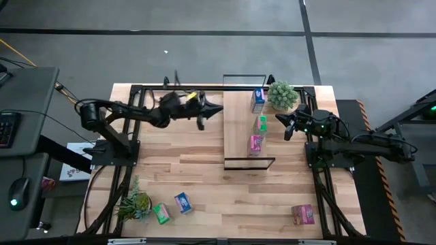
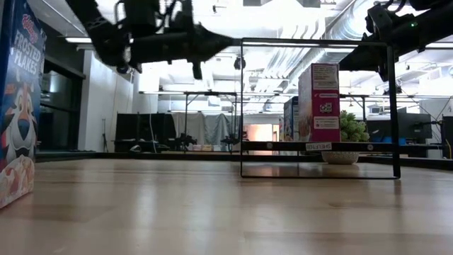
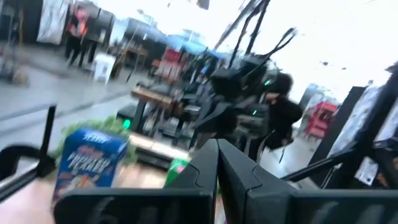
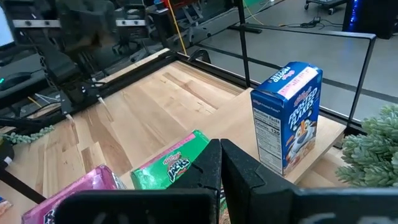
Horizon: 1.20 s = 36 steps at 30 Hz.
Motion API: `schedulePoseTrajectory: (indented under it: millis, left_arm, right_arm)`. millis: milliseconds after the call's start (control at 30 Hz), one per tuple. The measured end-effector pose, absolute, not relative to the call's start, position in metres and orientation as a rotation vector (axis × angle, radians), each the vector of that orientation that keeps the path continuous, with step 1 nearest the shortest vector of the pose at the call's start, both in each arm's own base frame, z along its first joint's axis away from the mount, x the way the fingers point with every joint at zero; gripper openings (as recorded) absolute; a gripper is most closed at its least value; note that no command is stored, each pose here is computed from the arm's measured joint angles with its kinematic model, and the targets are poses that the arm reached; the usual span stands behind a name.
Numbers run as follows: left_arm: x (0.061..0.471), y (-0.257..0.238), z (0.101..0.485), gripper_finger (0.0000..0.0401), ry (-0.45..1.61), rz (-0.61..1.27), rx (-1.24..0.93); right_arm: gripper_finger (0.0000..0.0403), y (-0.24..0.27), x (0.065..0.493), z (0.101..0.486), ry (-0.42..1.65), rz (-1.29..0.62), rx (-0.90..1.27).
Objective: Stack cereal on shelf
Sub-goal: Put the violet cereal box on the shelf aligned with the other violet cereal box
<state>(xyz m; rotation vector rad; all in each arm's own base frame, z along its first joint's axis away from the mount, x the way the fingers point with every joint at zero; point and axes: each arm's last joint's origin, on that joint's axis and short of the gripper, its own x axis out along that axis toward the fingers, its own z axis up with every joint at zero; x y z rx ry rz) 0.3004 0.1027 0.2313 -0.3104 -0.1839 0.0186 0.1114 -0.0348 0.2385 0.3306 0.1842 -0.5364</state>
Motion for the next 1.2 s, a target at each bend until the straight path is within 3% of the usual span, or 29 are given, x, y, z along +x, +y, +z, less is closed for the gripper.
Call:
schedulePoseTrajectory:
  millis: [633,967,1200]
  left_arm:
    - [0.291,0.1,0.227,0.0,-0.232,0.076,-0.208]
    - [0.291,0.107,0.233,0.0,-0.256,0.093,-0.197]
    - [0.29,0.111,0.233,0.0,-0.257,0.12,-0.157]
  right_arm:
    - [0.0,-0.036,0.112,0.241,0.151,-0.56,0.335]
    - [0.0,-0.033,0.116,0.267,-0.1,-0.4,0.351]
    - [0.0028,-0.033,0.116,0.267,-0.114,-0.388,0.379]
